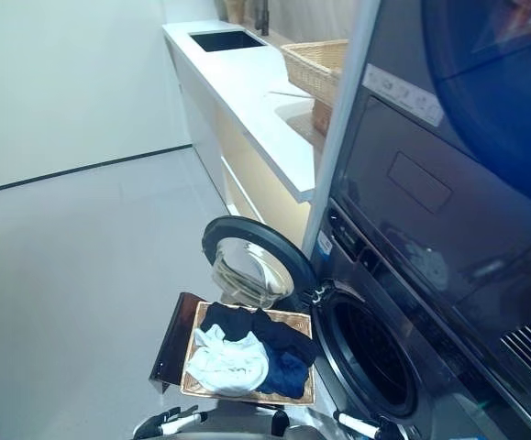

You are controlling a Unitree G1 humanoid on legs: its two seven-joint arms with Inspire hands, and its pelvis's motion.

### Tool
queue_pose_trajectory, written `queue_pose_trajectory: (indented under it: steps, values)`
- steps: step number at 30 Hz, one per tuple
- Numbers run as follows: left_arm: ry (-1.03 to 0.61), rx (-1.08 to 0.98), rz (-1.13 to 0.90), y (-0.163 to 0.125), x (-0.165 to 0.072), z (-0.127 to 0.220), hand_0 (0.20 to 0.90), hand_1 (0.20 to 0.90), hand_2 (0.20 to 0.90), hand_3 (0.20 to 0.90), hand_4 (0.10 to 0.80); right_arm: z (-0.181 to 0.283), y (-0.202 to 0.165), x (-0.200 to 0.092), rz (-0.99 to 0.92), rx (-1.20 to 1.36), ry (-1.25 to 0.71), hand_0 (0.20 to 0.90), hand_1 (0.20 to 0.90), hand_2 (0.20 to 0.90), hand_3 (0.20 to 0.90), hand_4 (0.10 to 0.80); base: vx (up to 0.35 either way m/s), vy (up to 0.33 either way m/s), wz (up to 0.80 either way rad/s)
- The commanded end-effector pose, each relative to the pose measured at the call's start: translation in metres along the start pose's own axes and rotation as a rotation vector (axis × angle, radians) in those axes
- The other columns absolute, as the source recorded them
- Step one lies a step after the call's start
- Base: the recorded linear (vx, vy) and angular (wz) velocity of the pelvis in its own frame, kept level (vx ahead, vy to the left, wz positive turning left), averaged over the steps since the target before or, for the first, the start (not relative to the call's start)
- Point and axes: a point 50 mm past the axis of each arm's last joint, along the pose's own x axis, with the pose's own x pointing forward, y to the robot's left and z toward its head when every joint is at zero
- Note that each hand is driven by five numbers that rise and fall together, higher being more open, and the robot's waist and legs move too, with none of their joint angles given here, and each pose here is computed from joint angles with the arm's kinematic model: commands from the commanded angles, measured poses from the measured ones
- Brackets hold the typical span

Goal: Pick up the clothes and place them into the washing machine

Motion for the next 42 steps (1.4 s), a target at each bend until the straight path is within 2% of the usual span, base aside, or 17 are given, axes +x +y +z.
queue_pose_trajectory:
  steps: [1, 11, 20, 29, 42]
  values:
    - [-0.052, -0.042, 0.01, 0.004, 0.001, 0.008, 0.9, 0.9, 0.9, 0.9, 0.8, 0.002, -0.013, 0.0, -0.057, 0.008, -0.018, 0.9, 0.9, 0.9, 0.9, 0.8, 0.157, -0.192, 0.0]
    - [-0.13, -0.014, -0.049, -0.014, 0.003, 0.033, 0.9, 0.9, 0.9, 0.9, 0.8, -0.001, -0.026, 0.0, -0.103, 0.04, -0.001, 0.9, 0.9, 0.9, 0.9, 0.8, 0.079, -0.161, 0.0]
    - [-0.129, -0.028, -0.035, -0.012, 0.003, 0.031, 0.9, 0.9, 0.9, 0.9, 0.8, 0.003, -0.017, 0.001, -0.086, 0.013, -0.01, 0.9, 0.9, 0.9, 0.9, 0.8, 0.033, -0.031, -0.29]
    - [-0.124, -0.013, -0.041, -0.015, 0.003, 0.03, 0.9, 0.9, 0.9, 0.9, 0.8, -0.003, -0.027, 0.0, -0.113, 0.034, 0.014, 0.9, 0.9, 0.9, 0.9, 0.8, 0.019, 0.156, 0.0]
    - [-0.129, 0.016, -0.009, -0.003, 0.004, 0.034, 0.9, 0.9, 0.9, 0.9, 0.8, 0.009, -0.013, 0.002, -0.064, 0.008, -0.015, 0.9, 0.9, 0.9, 0.9, 0.8, -0.004, 0.166, 0.0]
